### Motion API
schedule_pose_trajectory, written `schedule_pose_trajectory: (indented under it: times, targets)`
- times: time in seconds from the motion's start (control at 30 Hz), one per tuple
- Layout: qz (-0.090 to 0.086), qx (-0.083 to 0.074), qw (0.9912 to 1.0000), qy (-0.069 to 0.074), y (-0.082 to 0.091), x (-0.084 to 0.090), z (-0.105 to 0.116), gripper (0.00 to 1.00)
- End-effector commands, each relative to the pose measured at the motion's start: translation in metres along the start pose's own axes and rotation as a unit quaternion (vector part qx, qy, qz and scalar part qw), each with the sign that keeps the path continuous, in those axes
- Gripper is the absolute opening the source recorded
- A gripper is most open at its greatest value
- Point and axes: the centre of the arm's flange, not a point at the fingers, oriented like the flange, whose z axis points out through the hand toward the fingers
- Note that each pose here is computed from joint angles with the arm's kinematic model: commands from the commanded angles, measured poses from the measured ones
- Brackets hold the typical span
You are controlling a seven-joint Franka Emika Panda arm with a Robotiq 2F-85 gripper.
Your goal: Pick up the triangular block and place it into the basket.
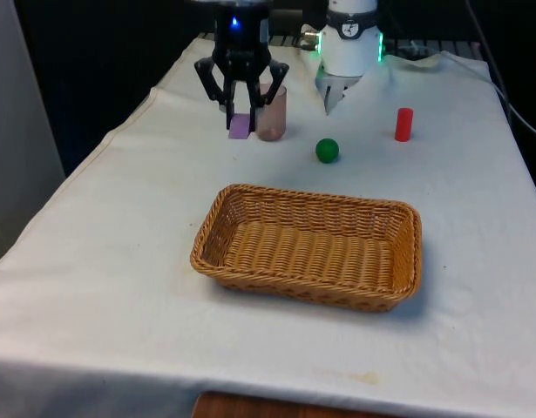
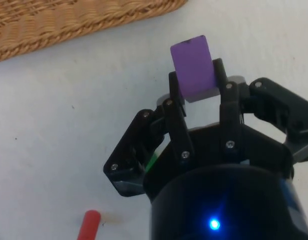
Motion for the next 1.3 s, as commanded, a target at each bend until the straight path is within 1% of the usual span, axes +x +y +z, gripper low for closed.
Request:
schedule_pose_trajectory:
  times: [0.0,0.1,0.23,0.27,0.3,0.33,0.53,0.57,0.6,0.77,0.8,0.83,1.1,1.13,1.17,1.27]
  targets:
    - [0.001,-0.005,0.99997,-0.006,0.001,0.002,-0.002,0.33]
    - [-0.001,-0.005,0.99997,-0.006,0.000,0.008,-0.009,0.33]
    - [-0.003,-0.006,0.99991,-0.012,-0.003,0.020,-0.013,0.33]
    - [-0.003,0.000,0.99999,-0.004,-0.002,0.014,-0.014,0.33]
    - [-0.003,-0.006,0.99991,-0.012,-0.003,0.020,-0.013,0.33]
    - [-0.005,-0.006,0.99988,-0.013,-0.005,0.025,-0.013,0.33]
    - [-0.012,-0.007,0.99977,-0.017,-0.012,0.044,-0.012,0.33]
    - [-0.011,-0.007,0.99983,-0.013,-0.010,0.043,-0.012,0.33]
    - [-0.013,-0.008,0.99974,-0.017,-0.013,0.046,-0.011,0.33]
    - [-0.020,-0.010,0.99960,-0.017,-0.021,0.059,-0.008,0.33]
    - [-0.020,-0.009,0.99965,-0.014,-0.019,0.057,-0.009,0.33]
    - [-0.022,-0.010,0.99955,-0.018,-0.023,0.061,-0.007,0.33]
    - [-0.028,-0.016,0.99939,-0.014,-0.037,0.084,-0.003,0.33]
    - [-0.029,-0.015,0.99942,-0.009,-0.037,0.084,-0.004,0.33]
    - [-0.029,-0.017,0.99937,-0.013,-0.040,0.088,-0.002,0.33]
    - [-0.031,-0.019,0.99925,-0.013,-0.047,0.098,0.002,0.33]
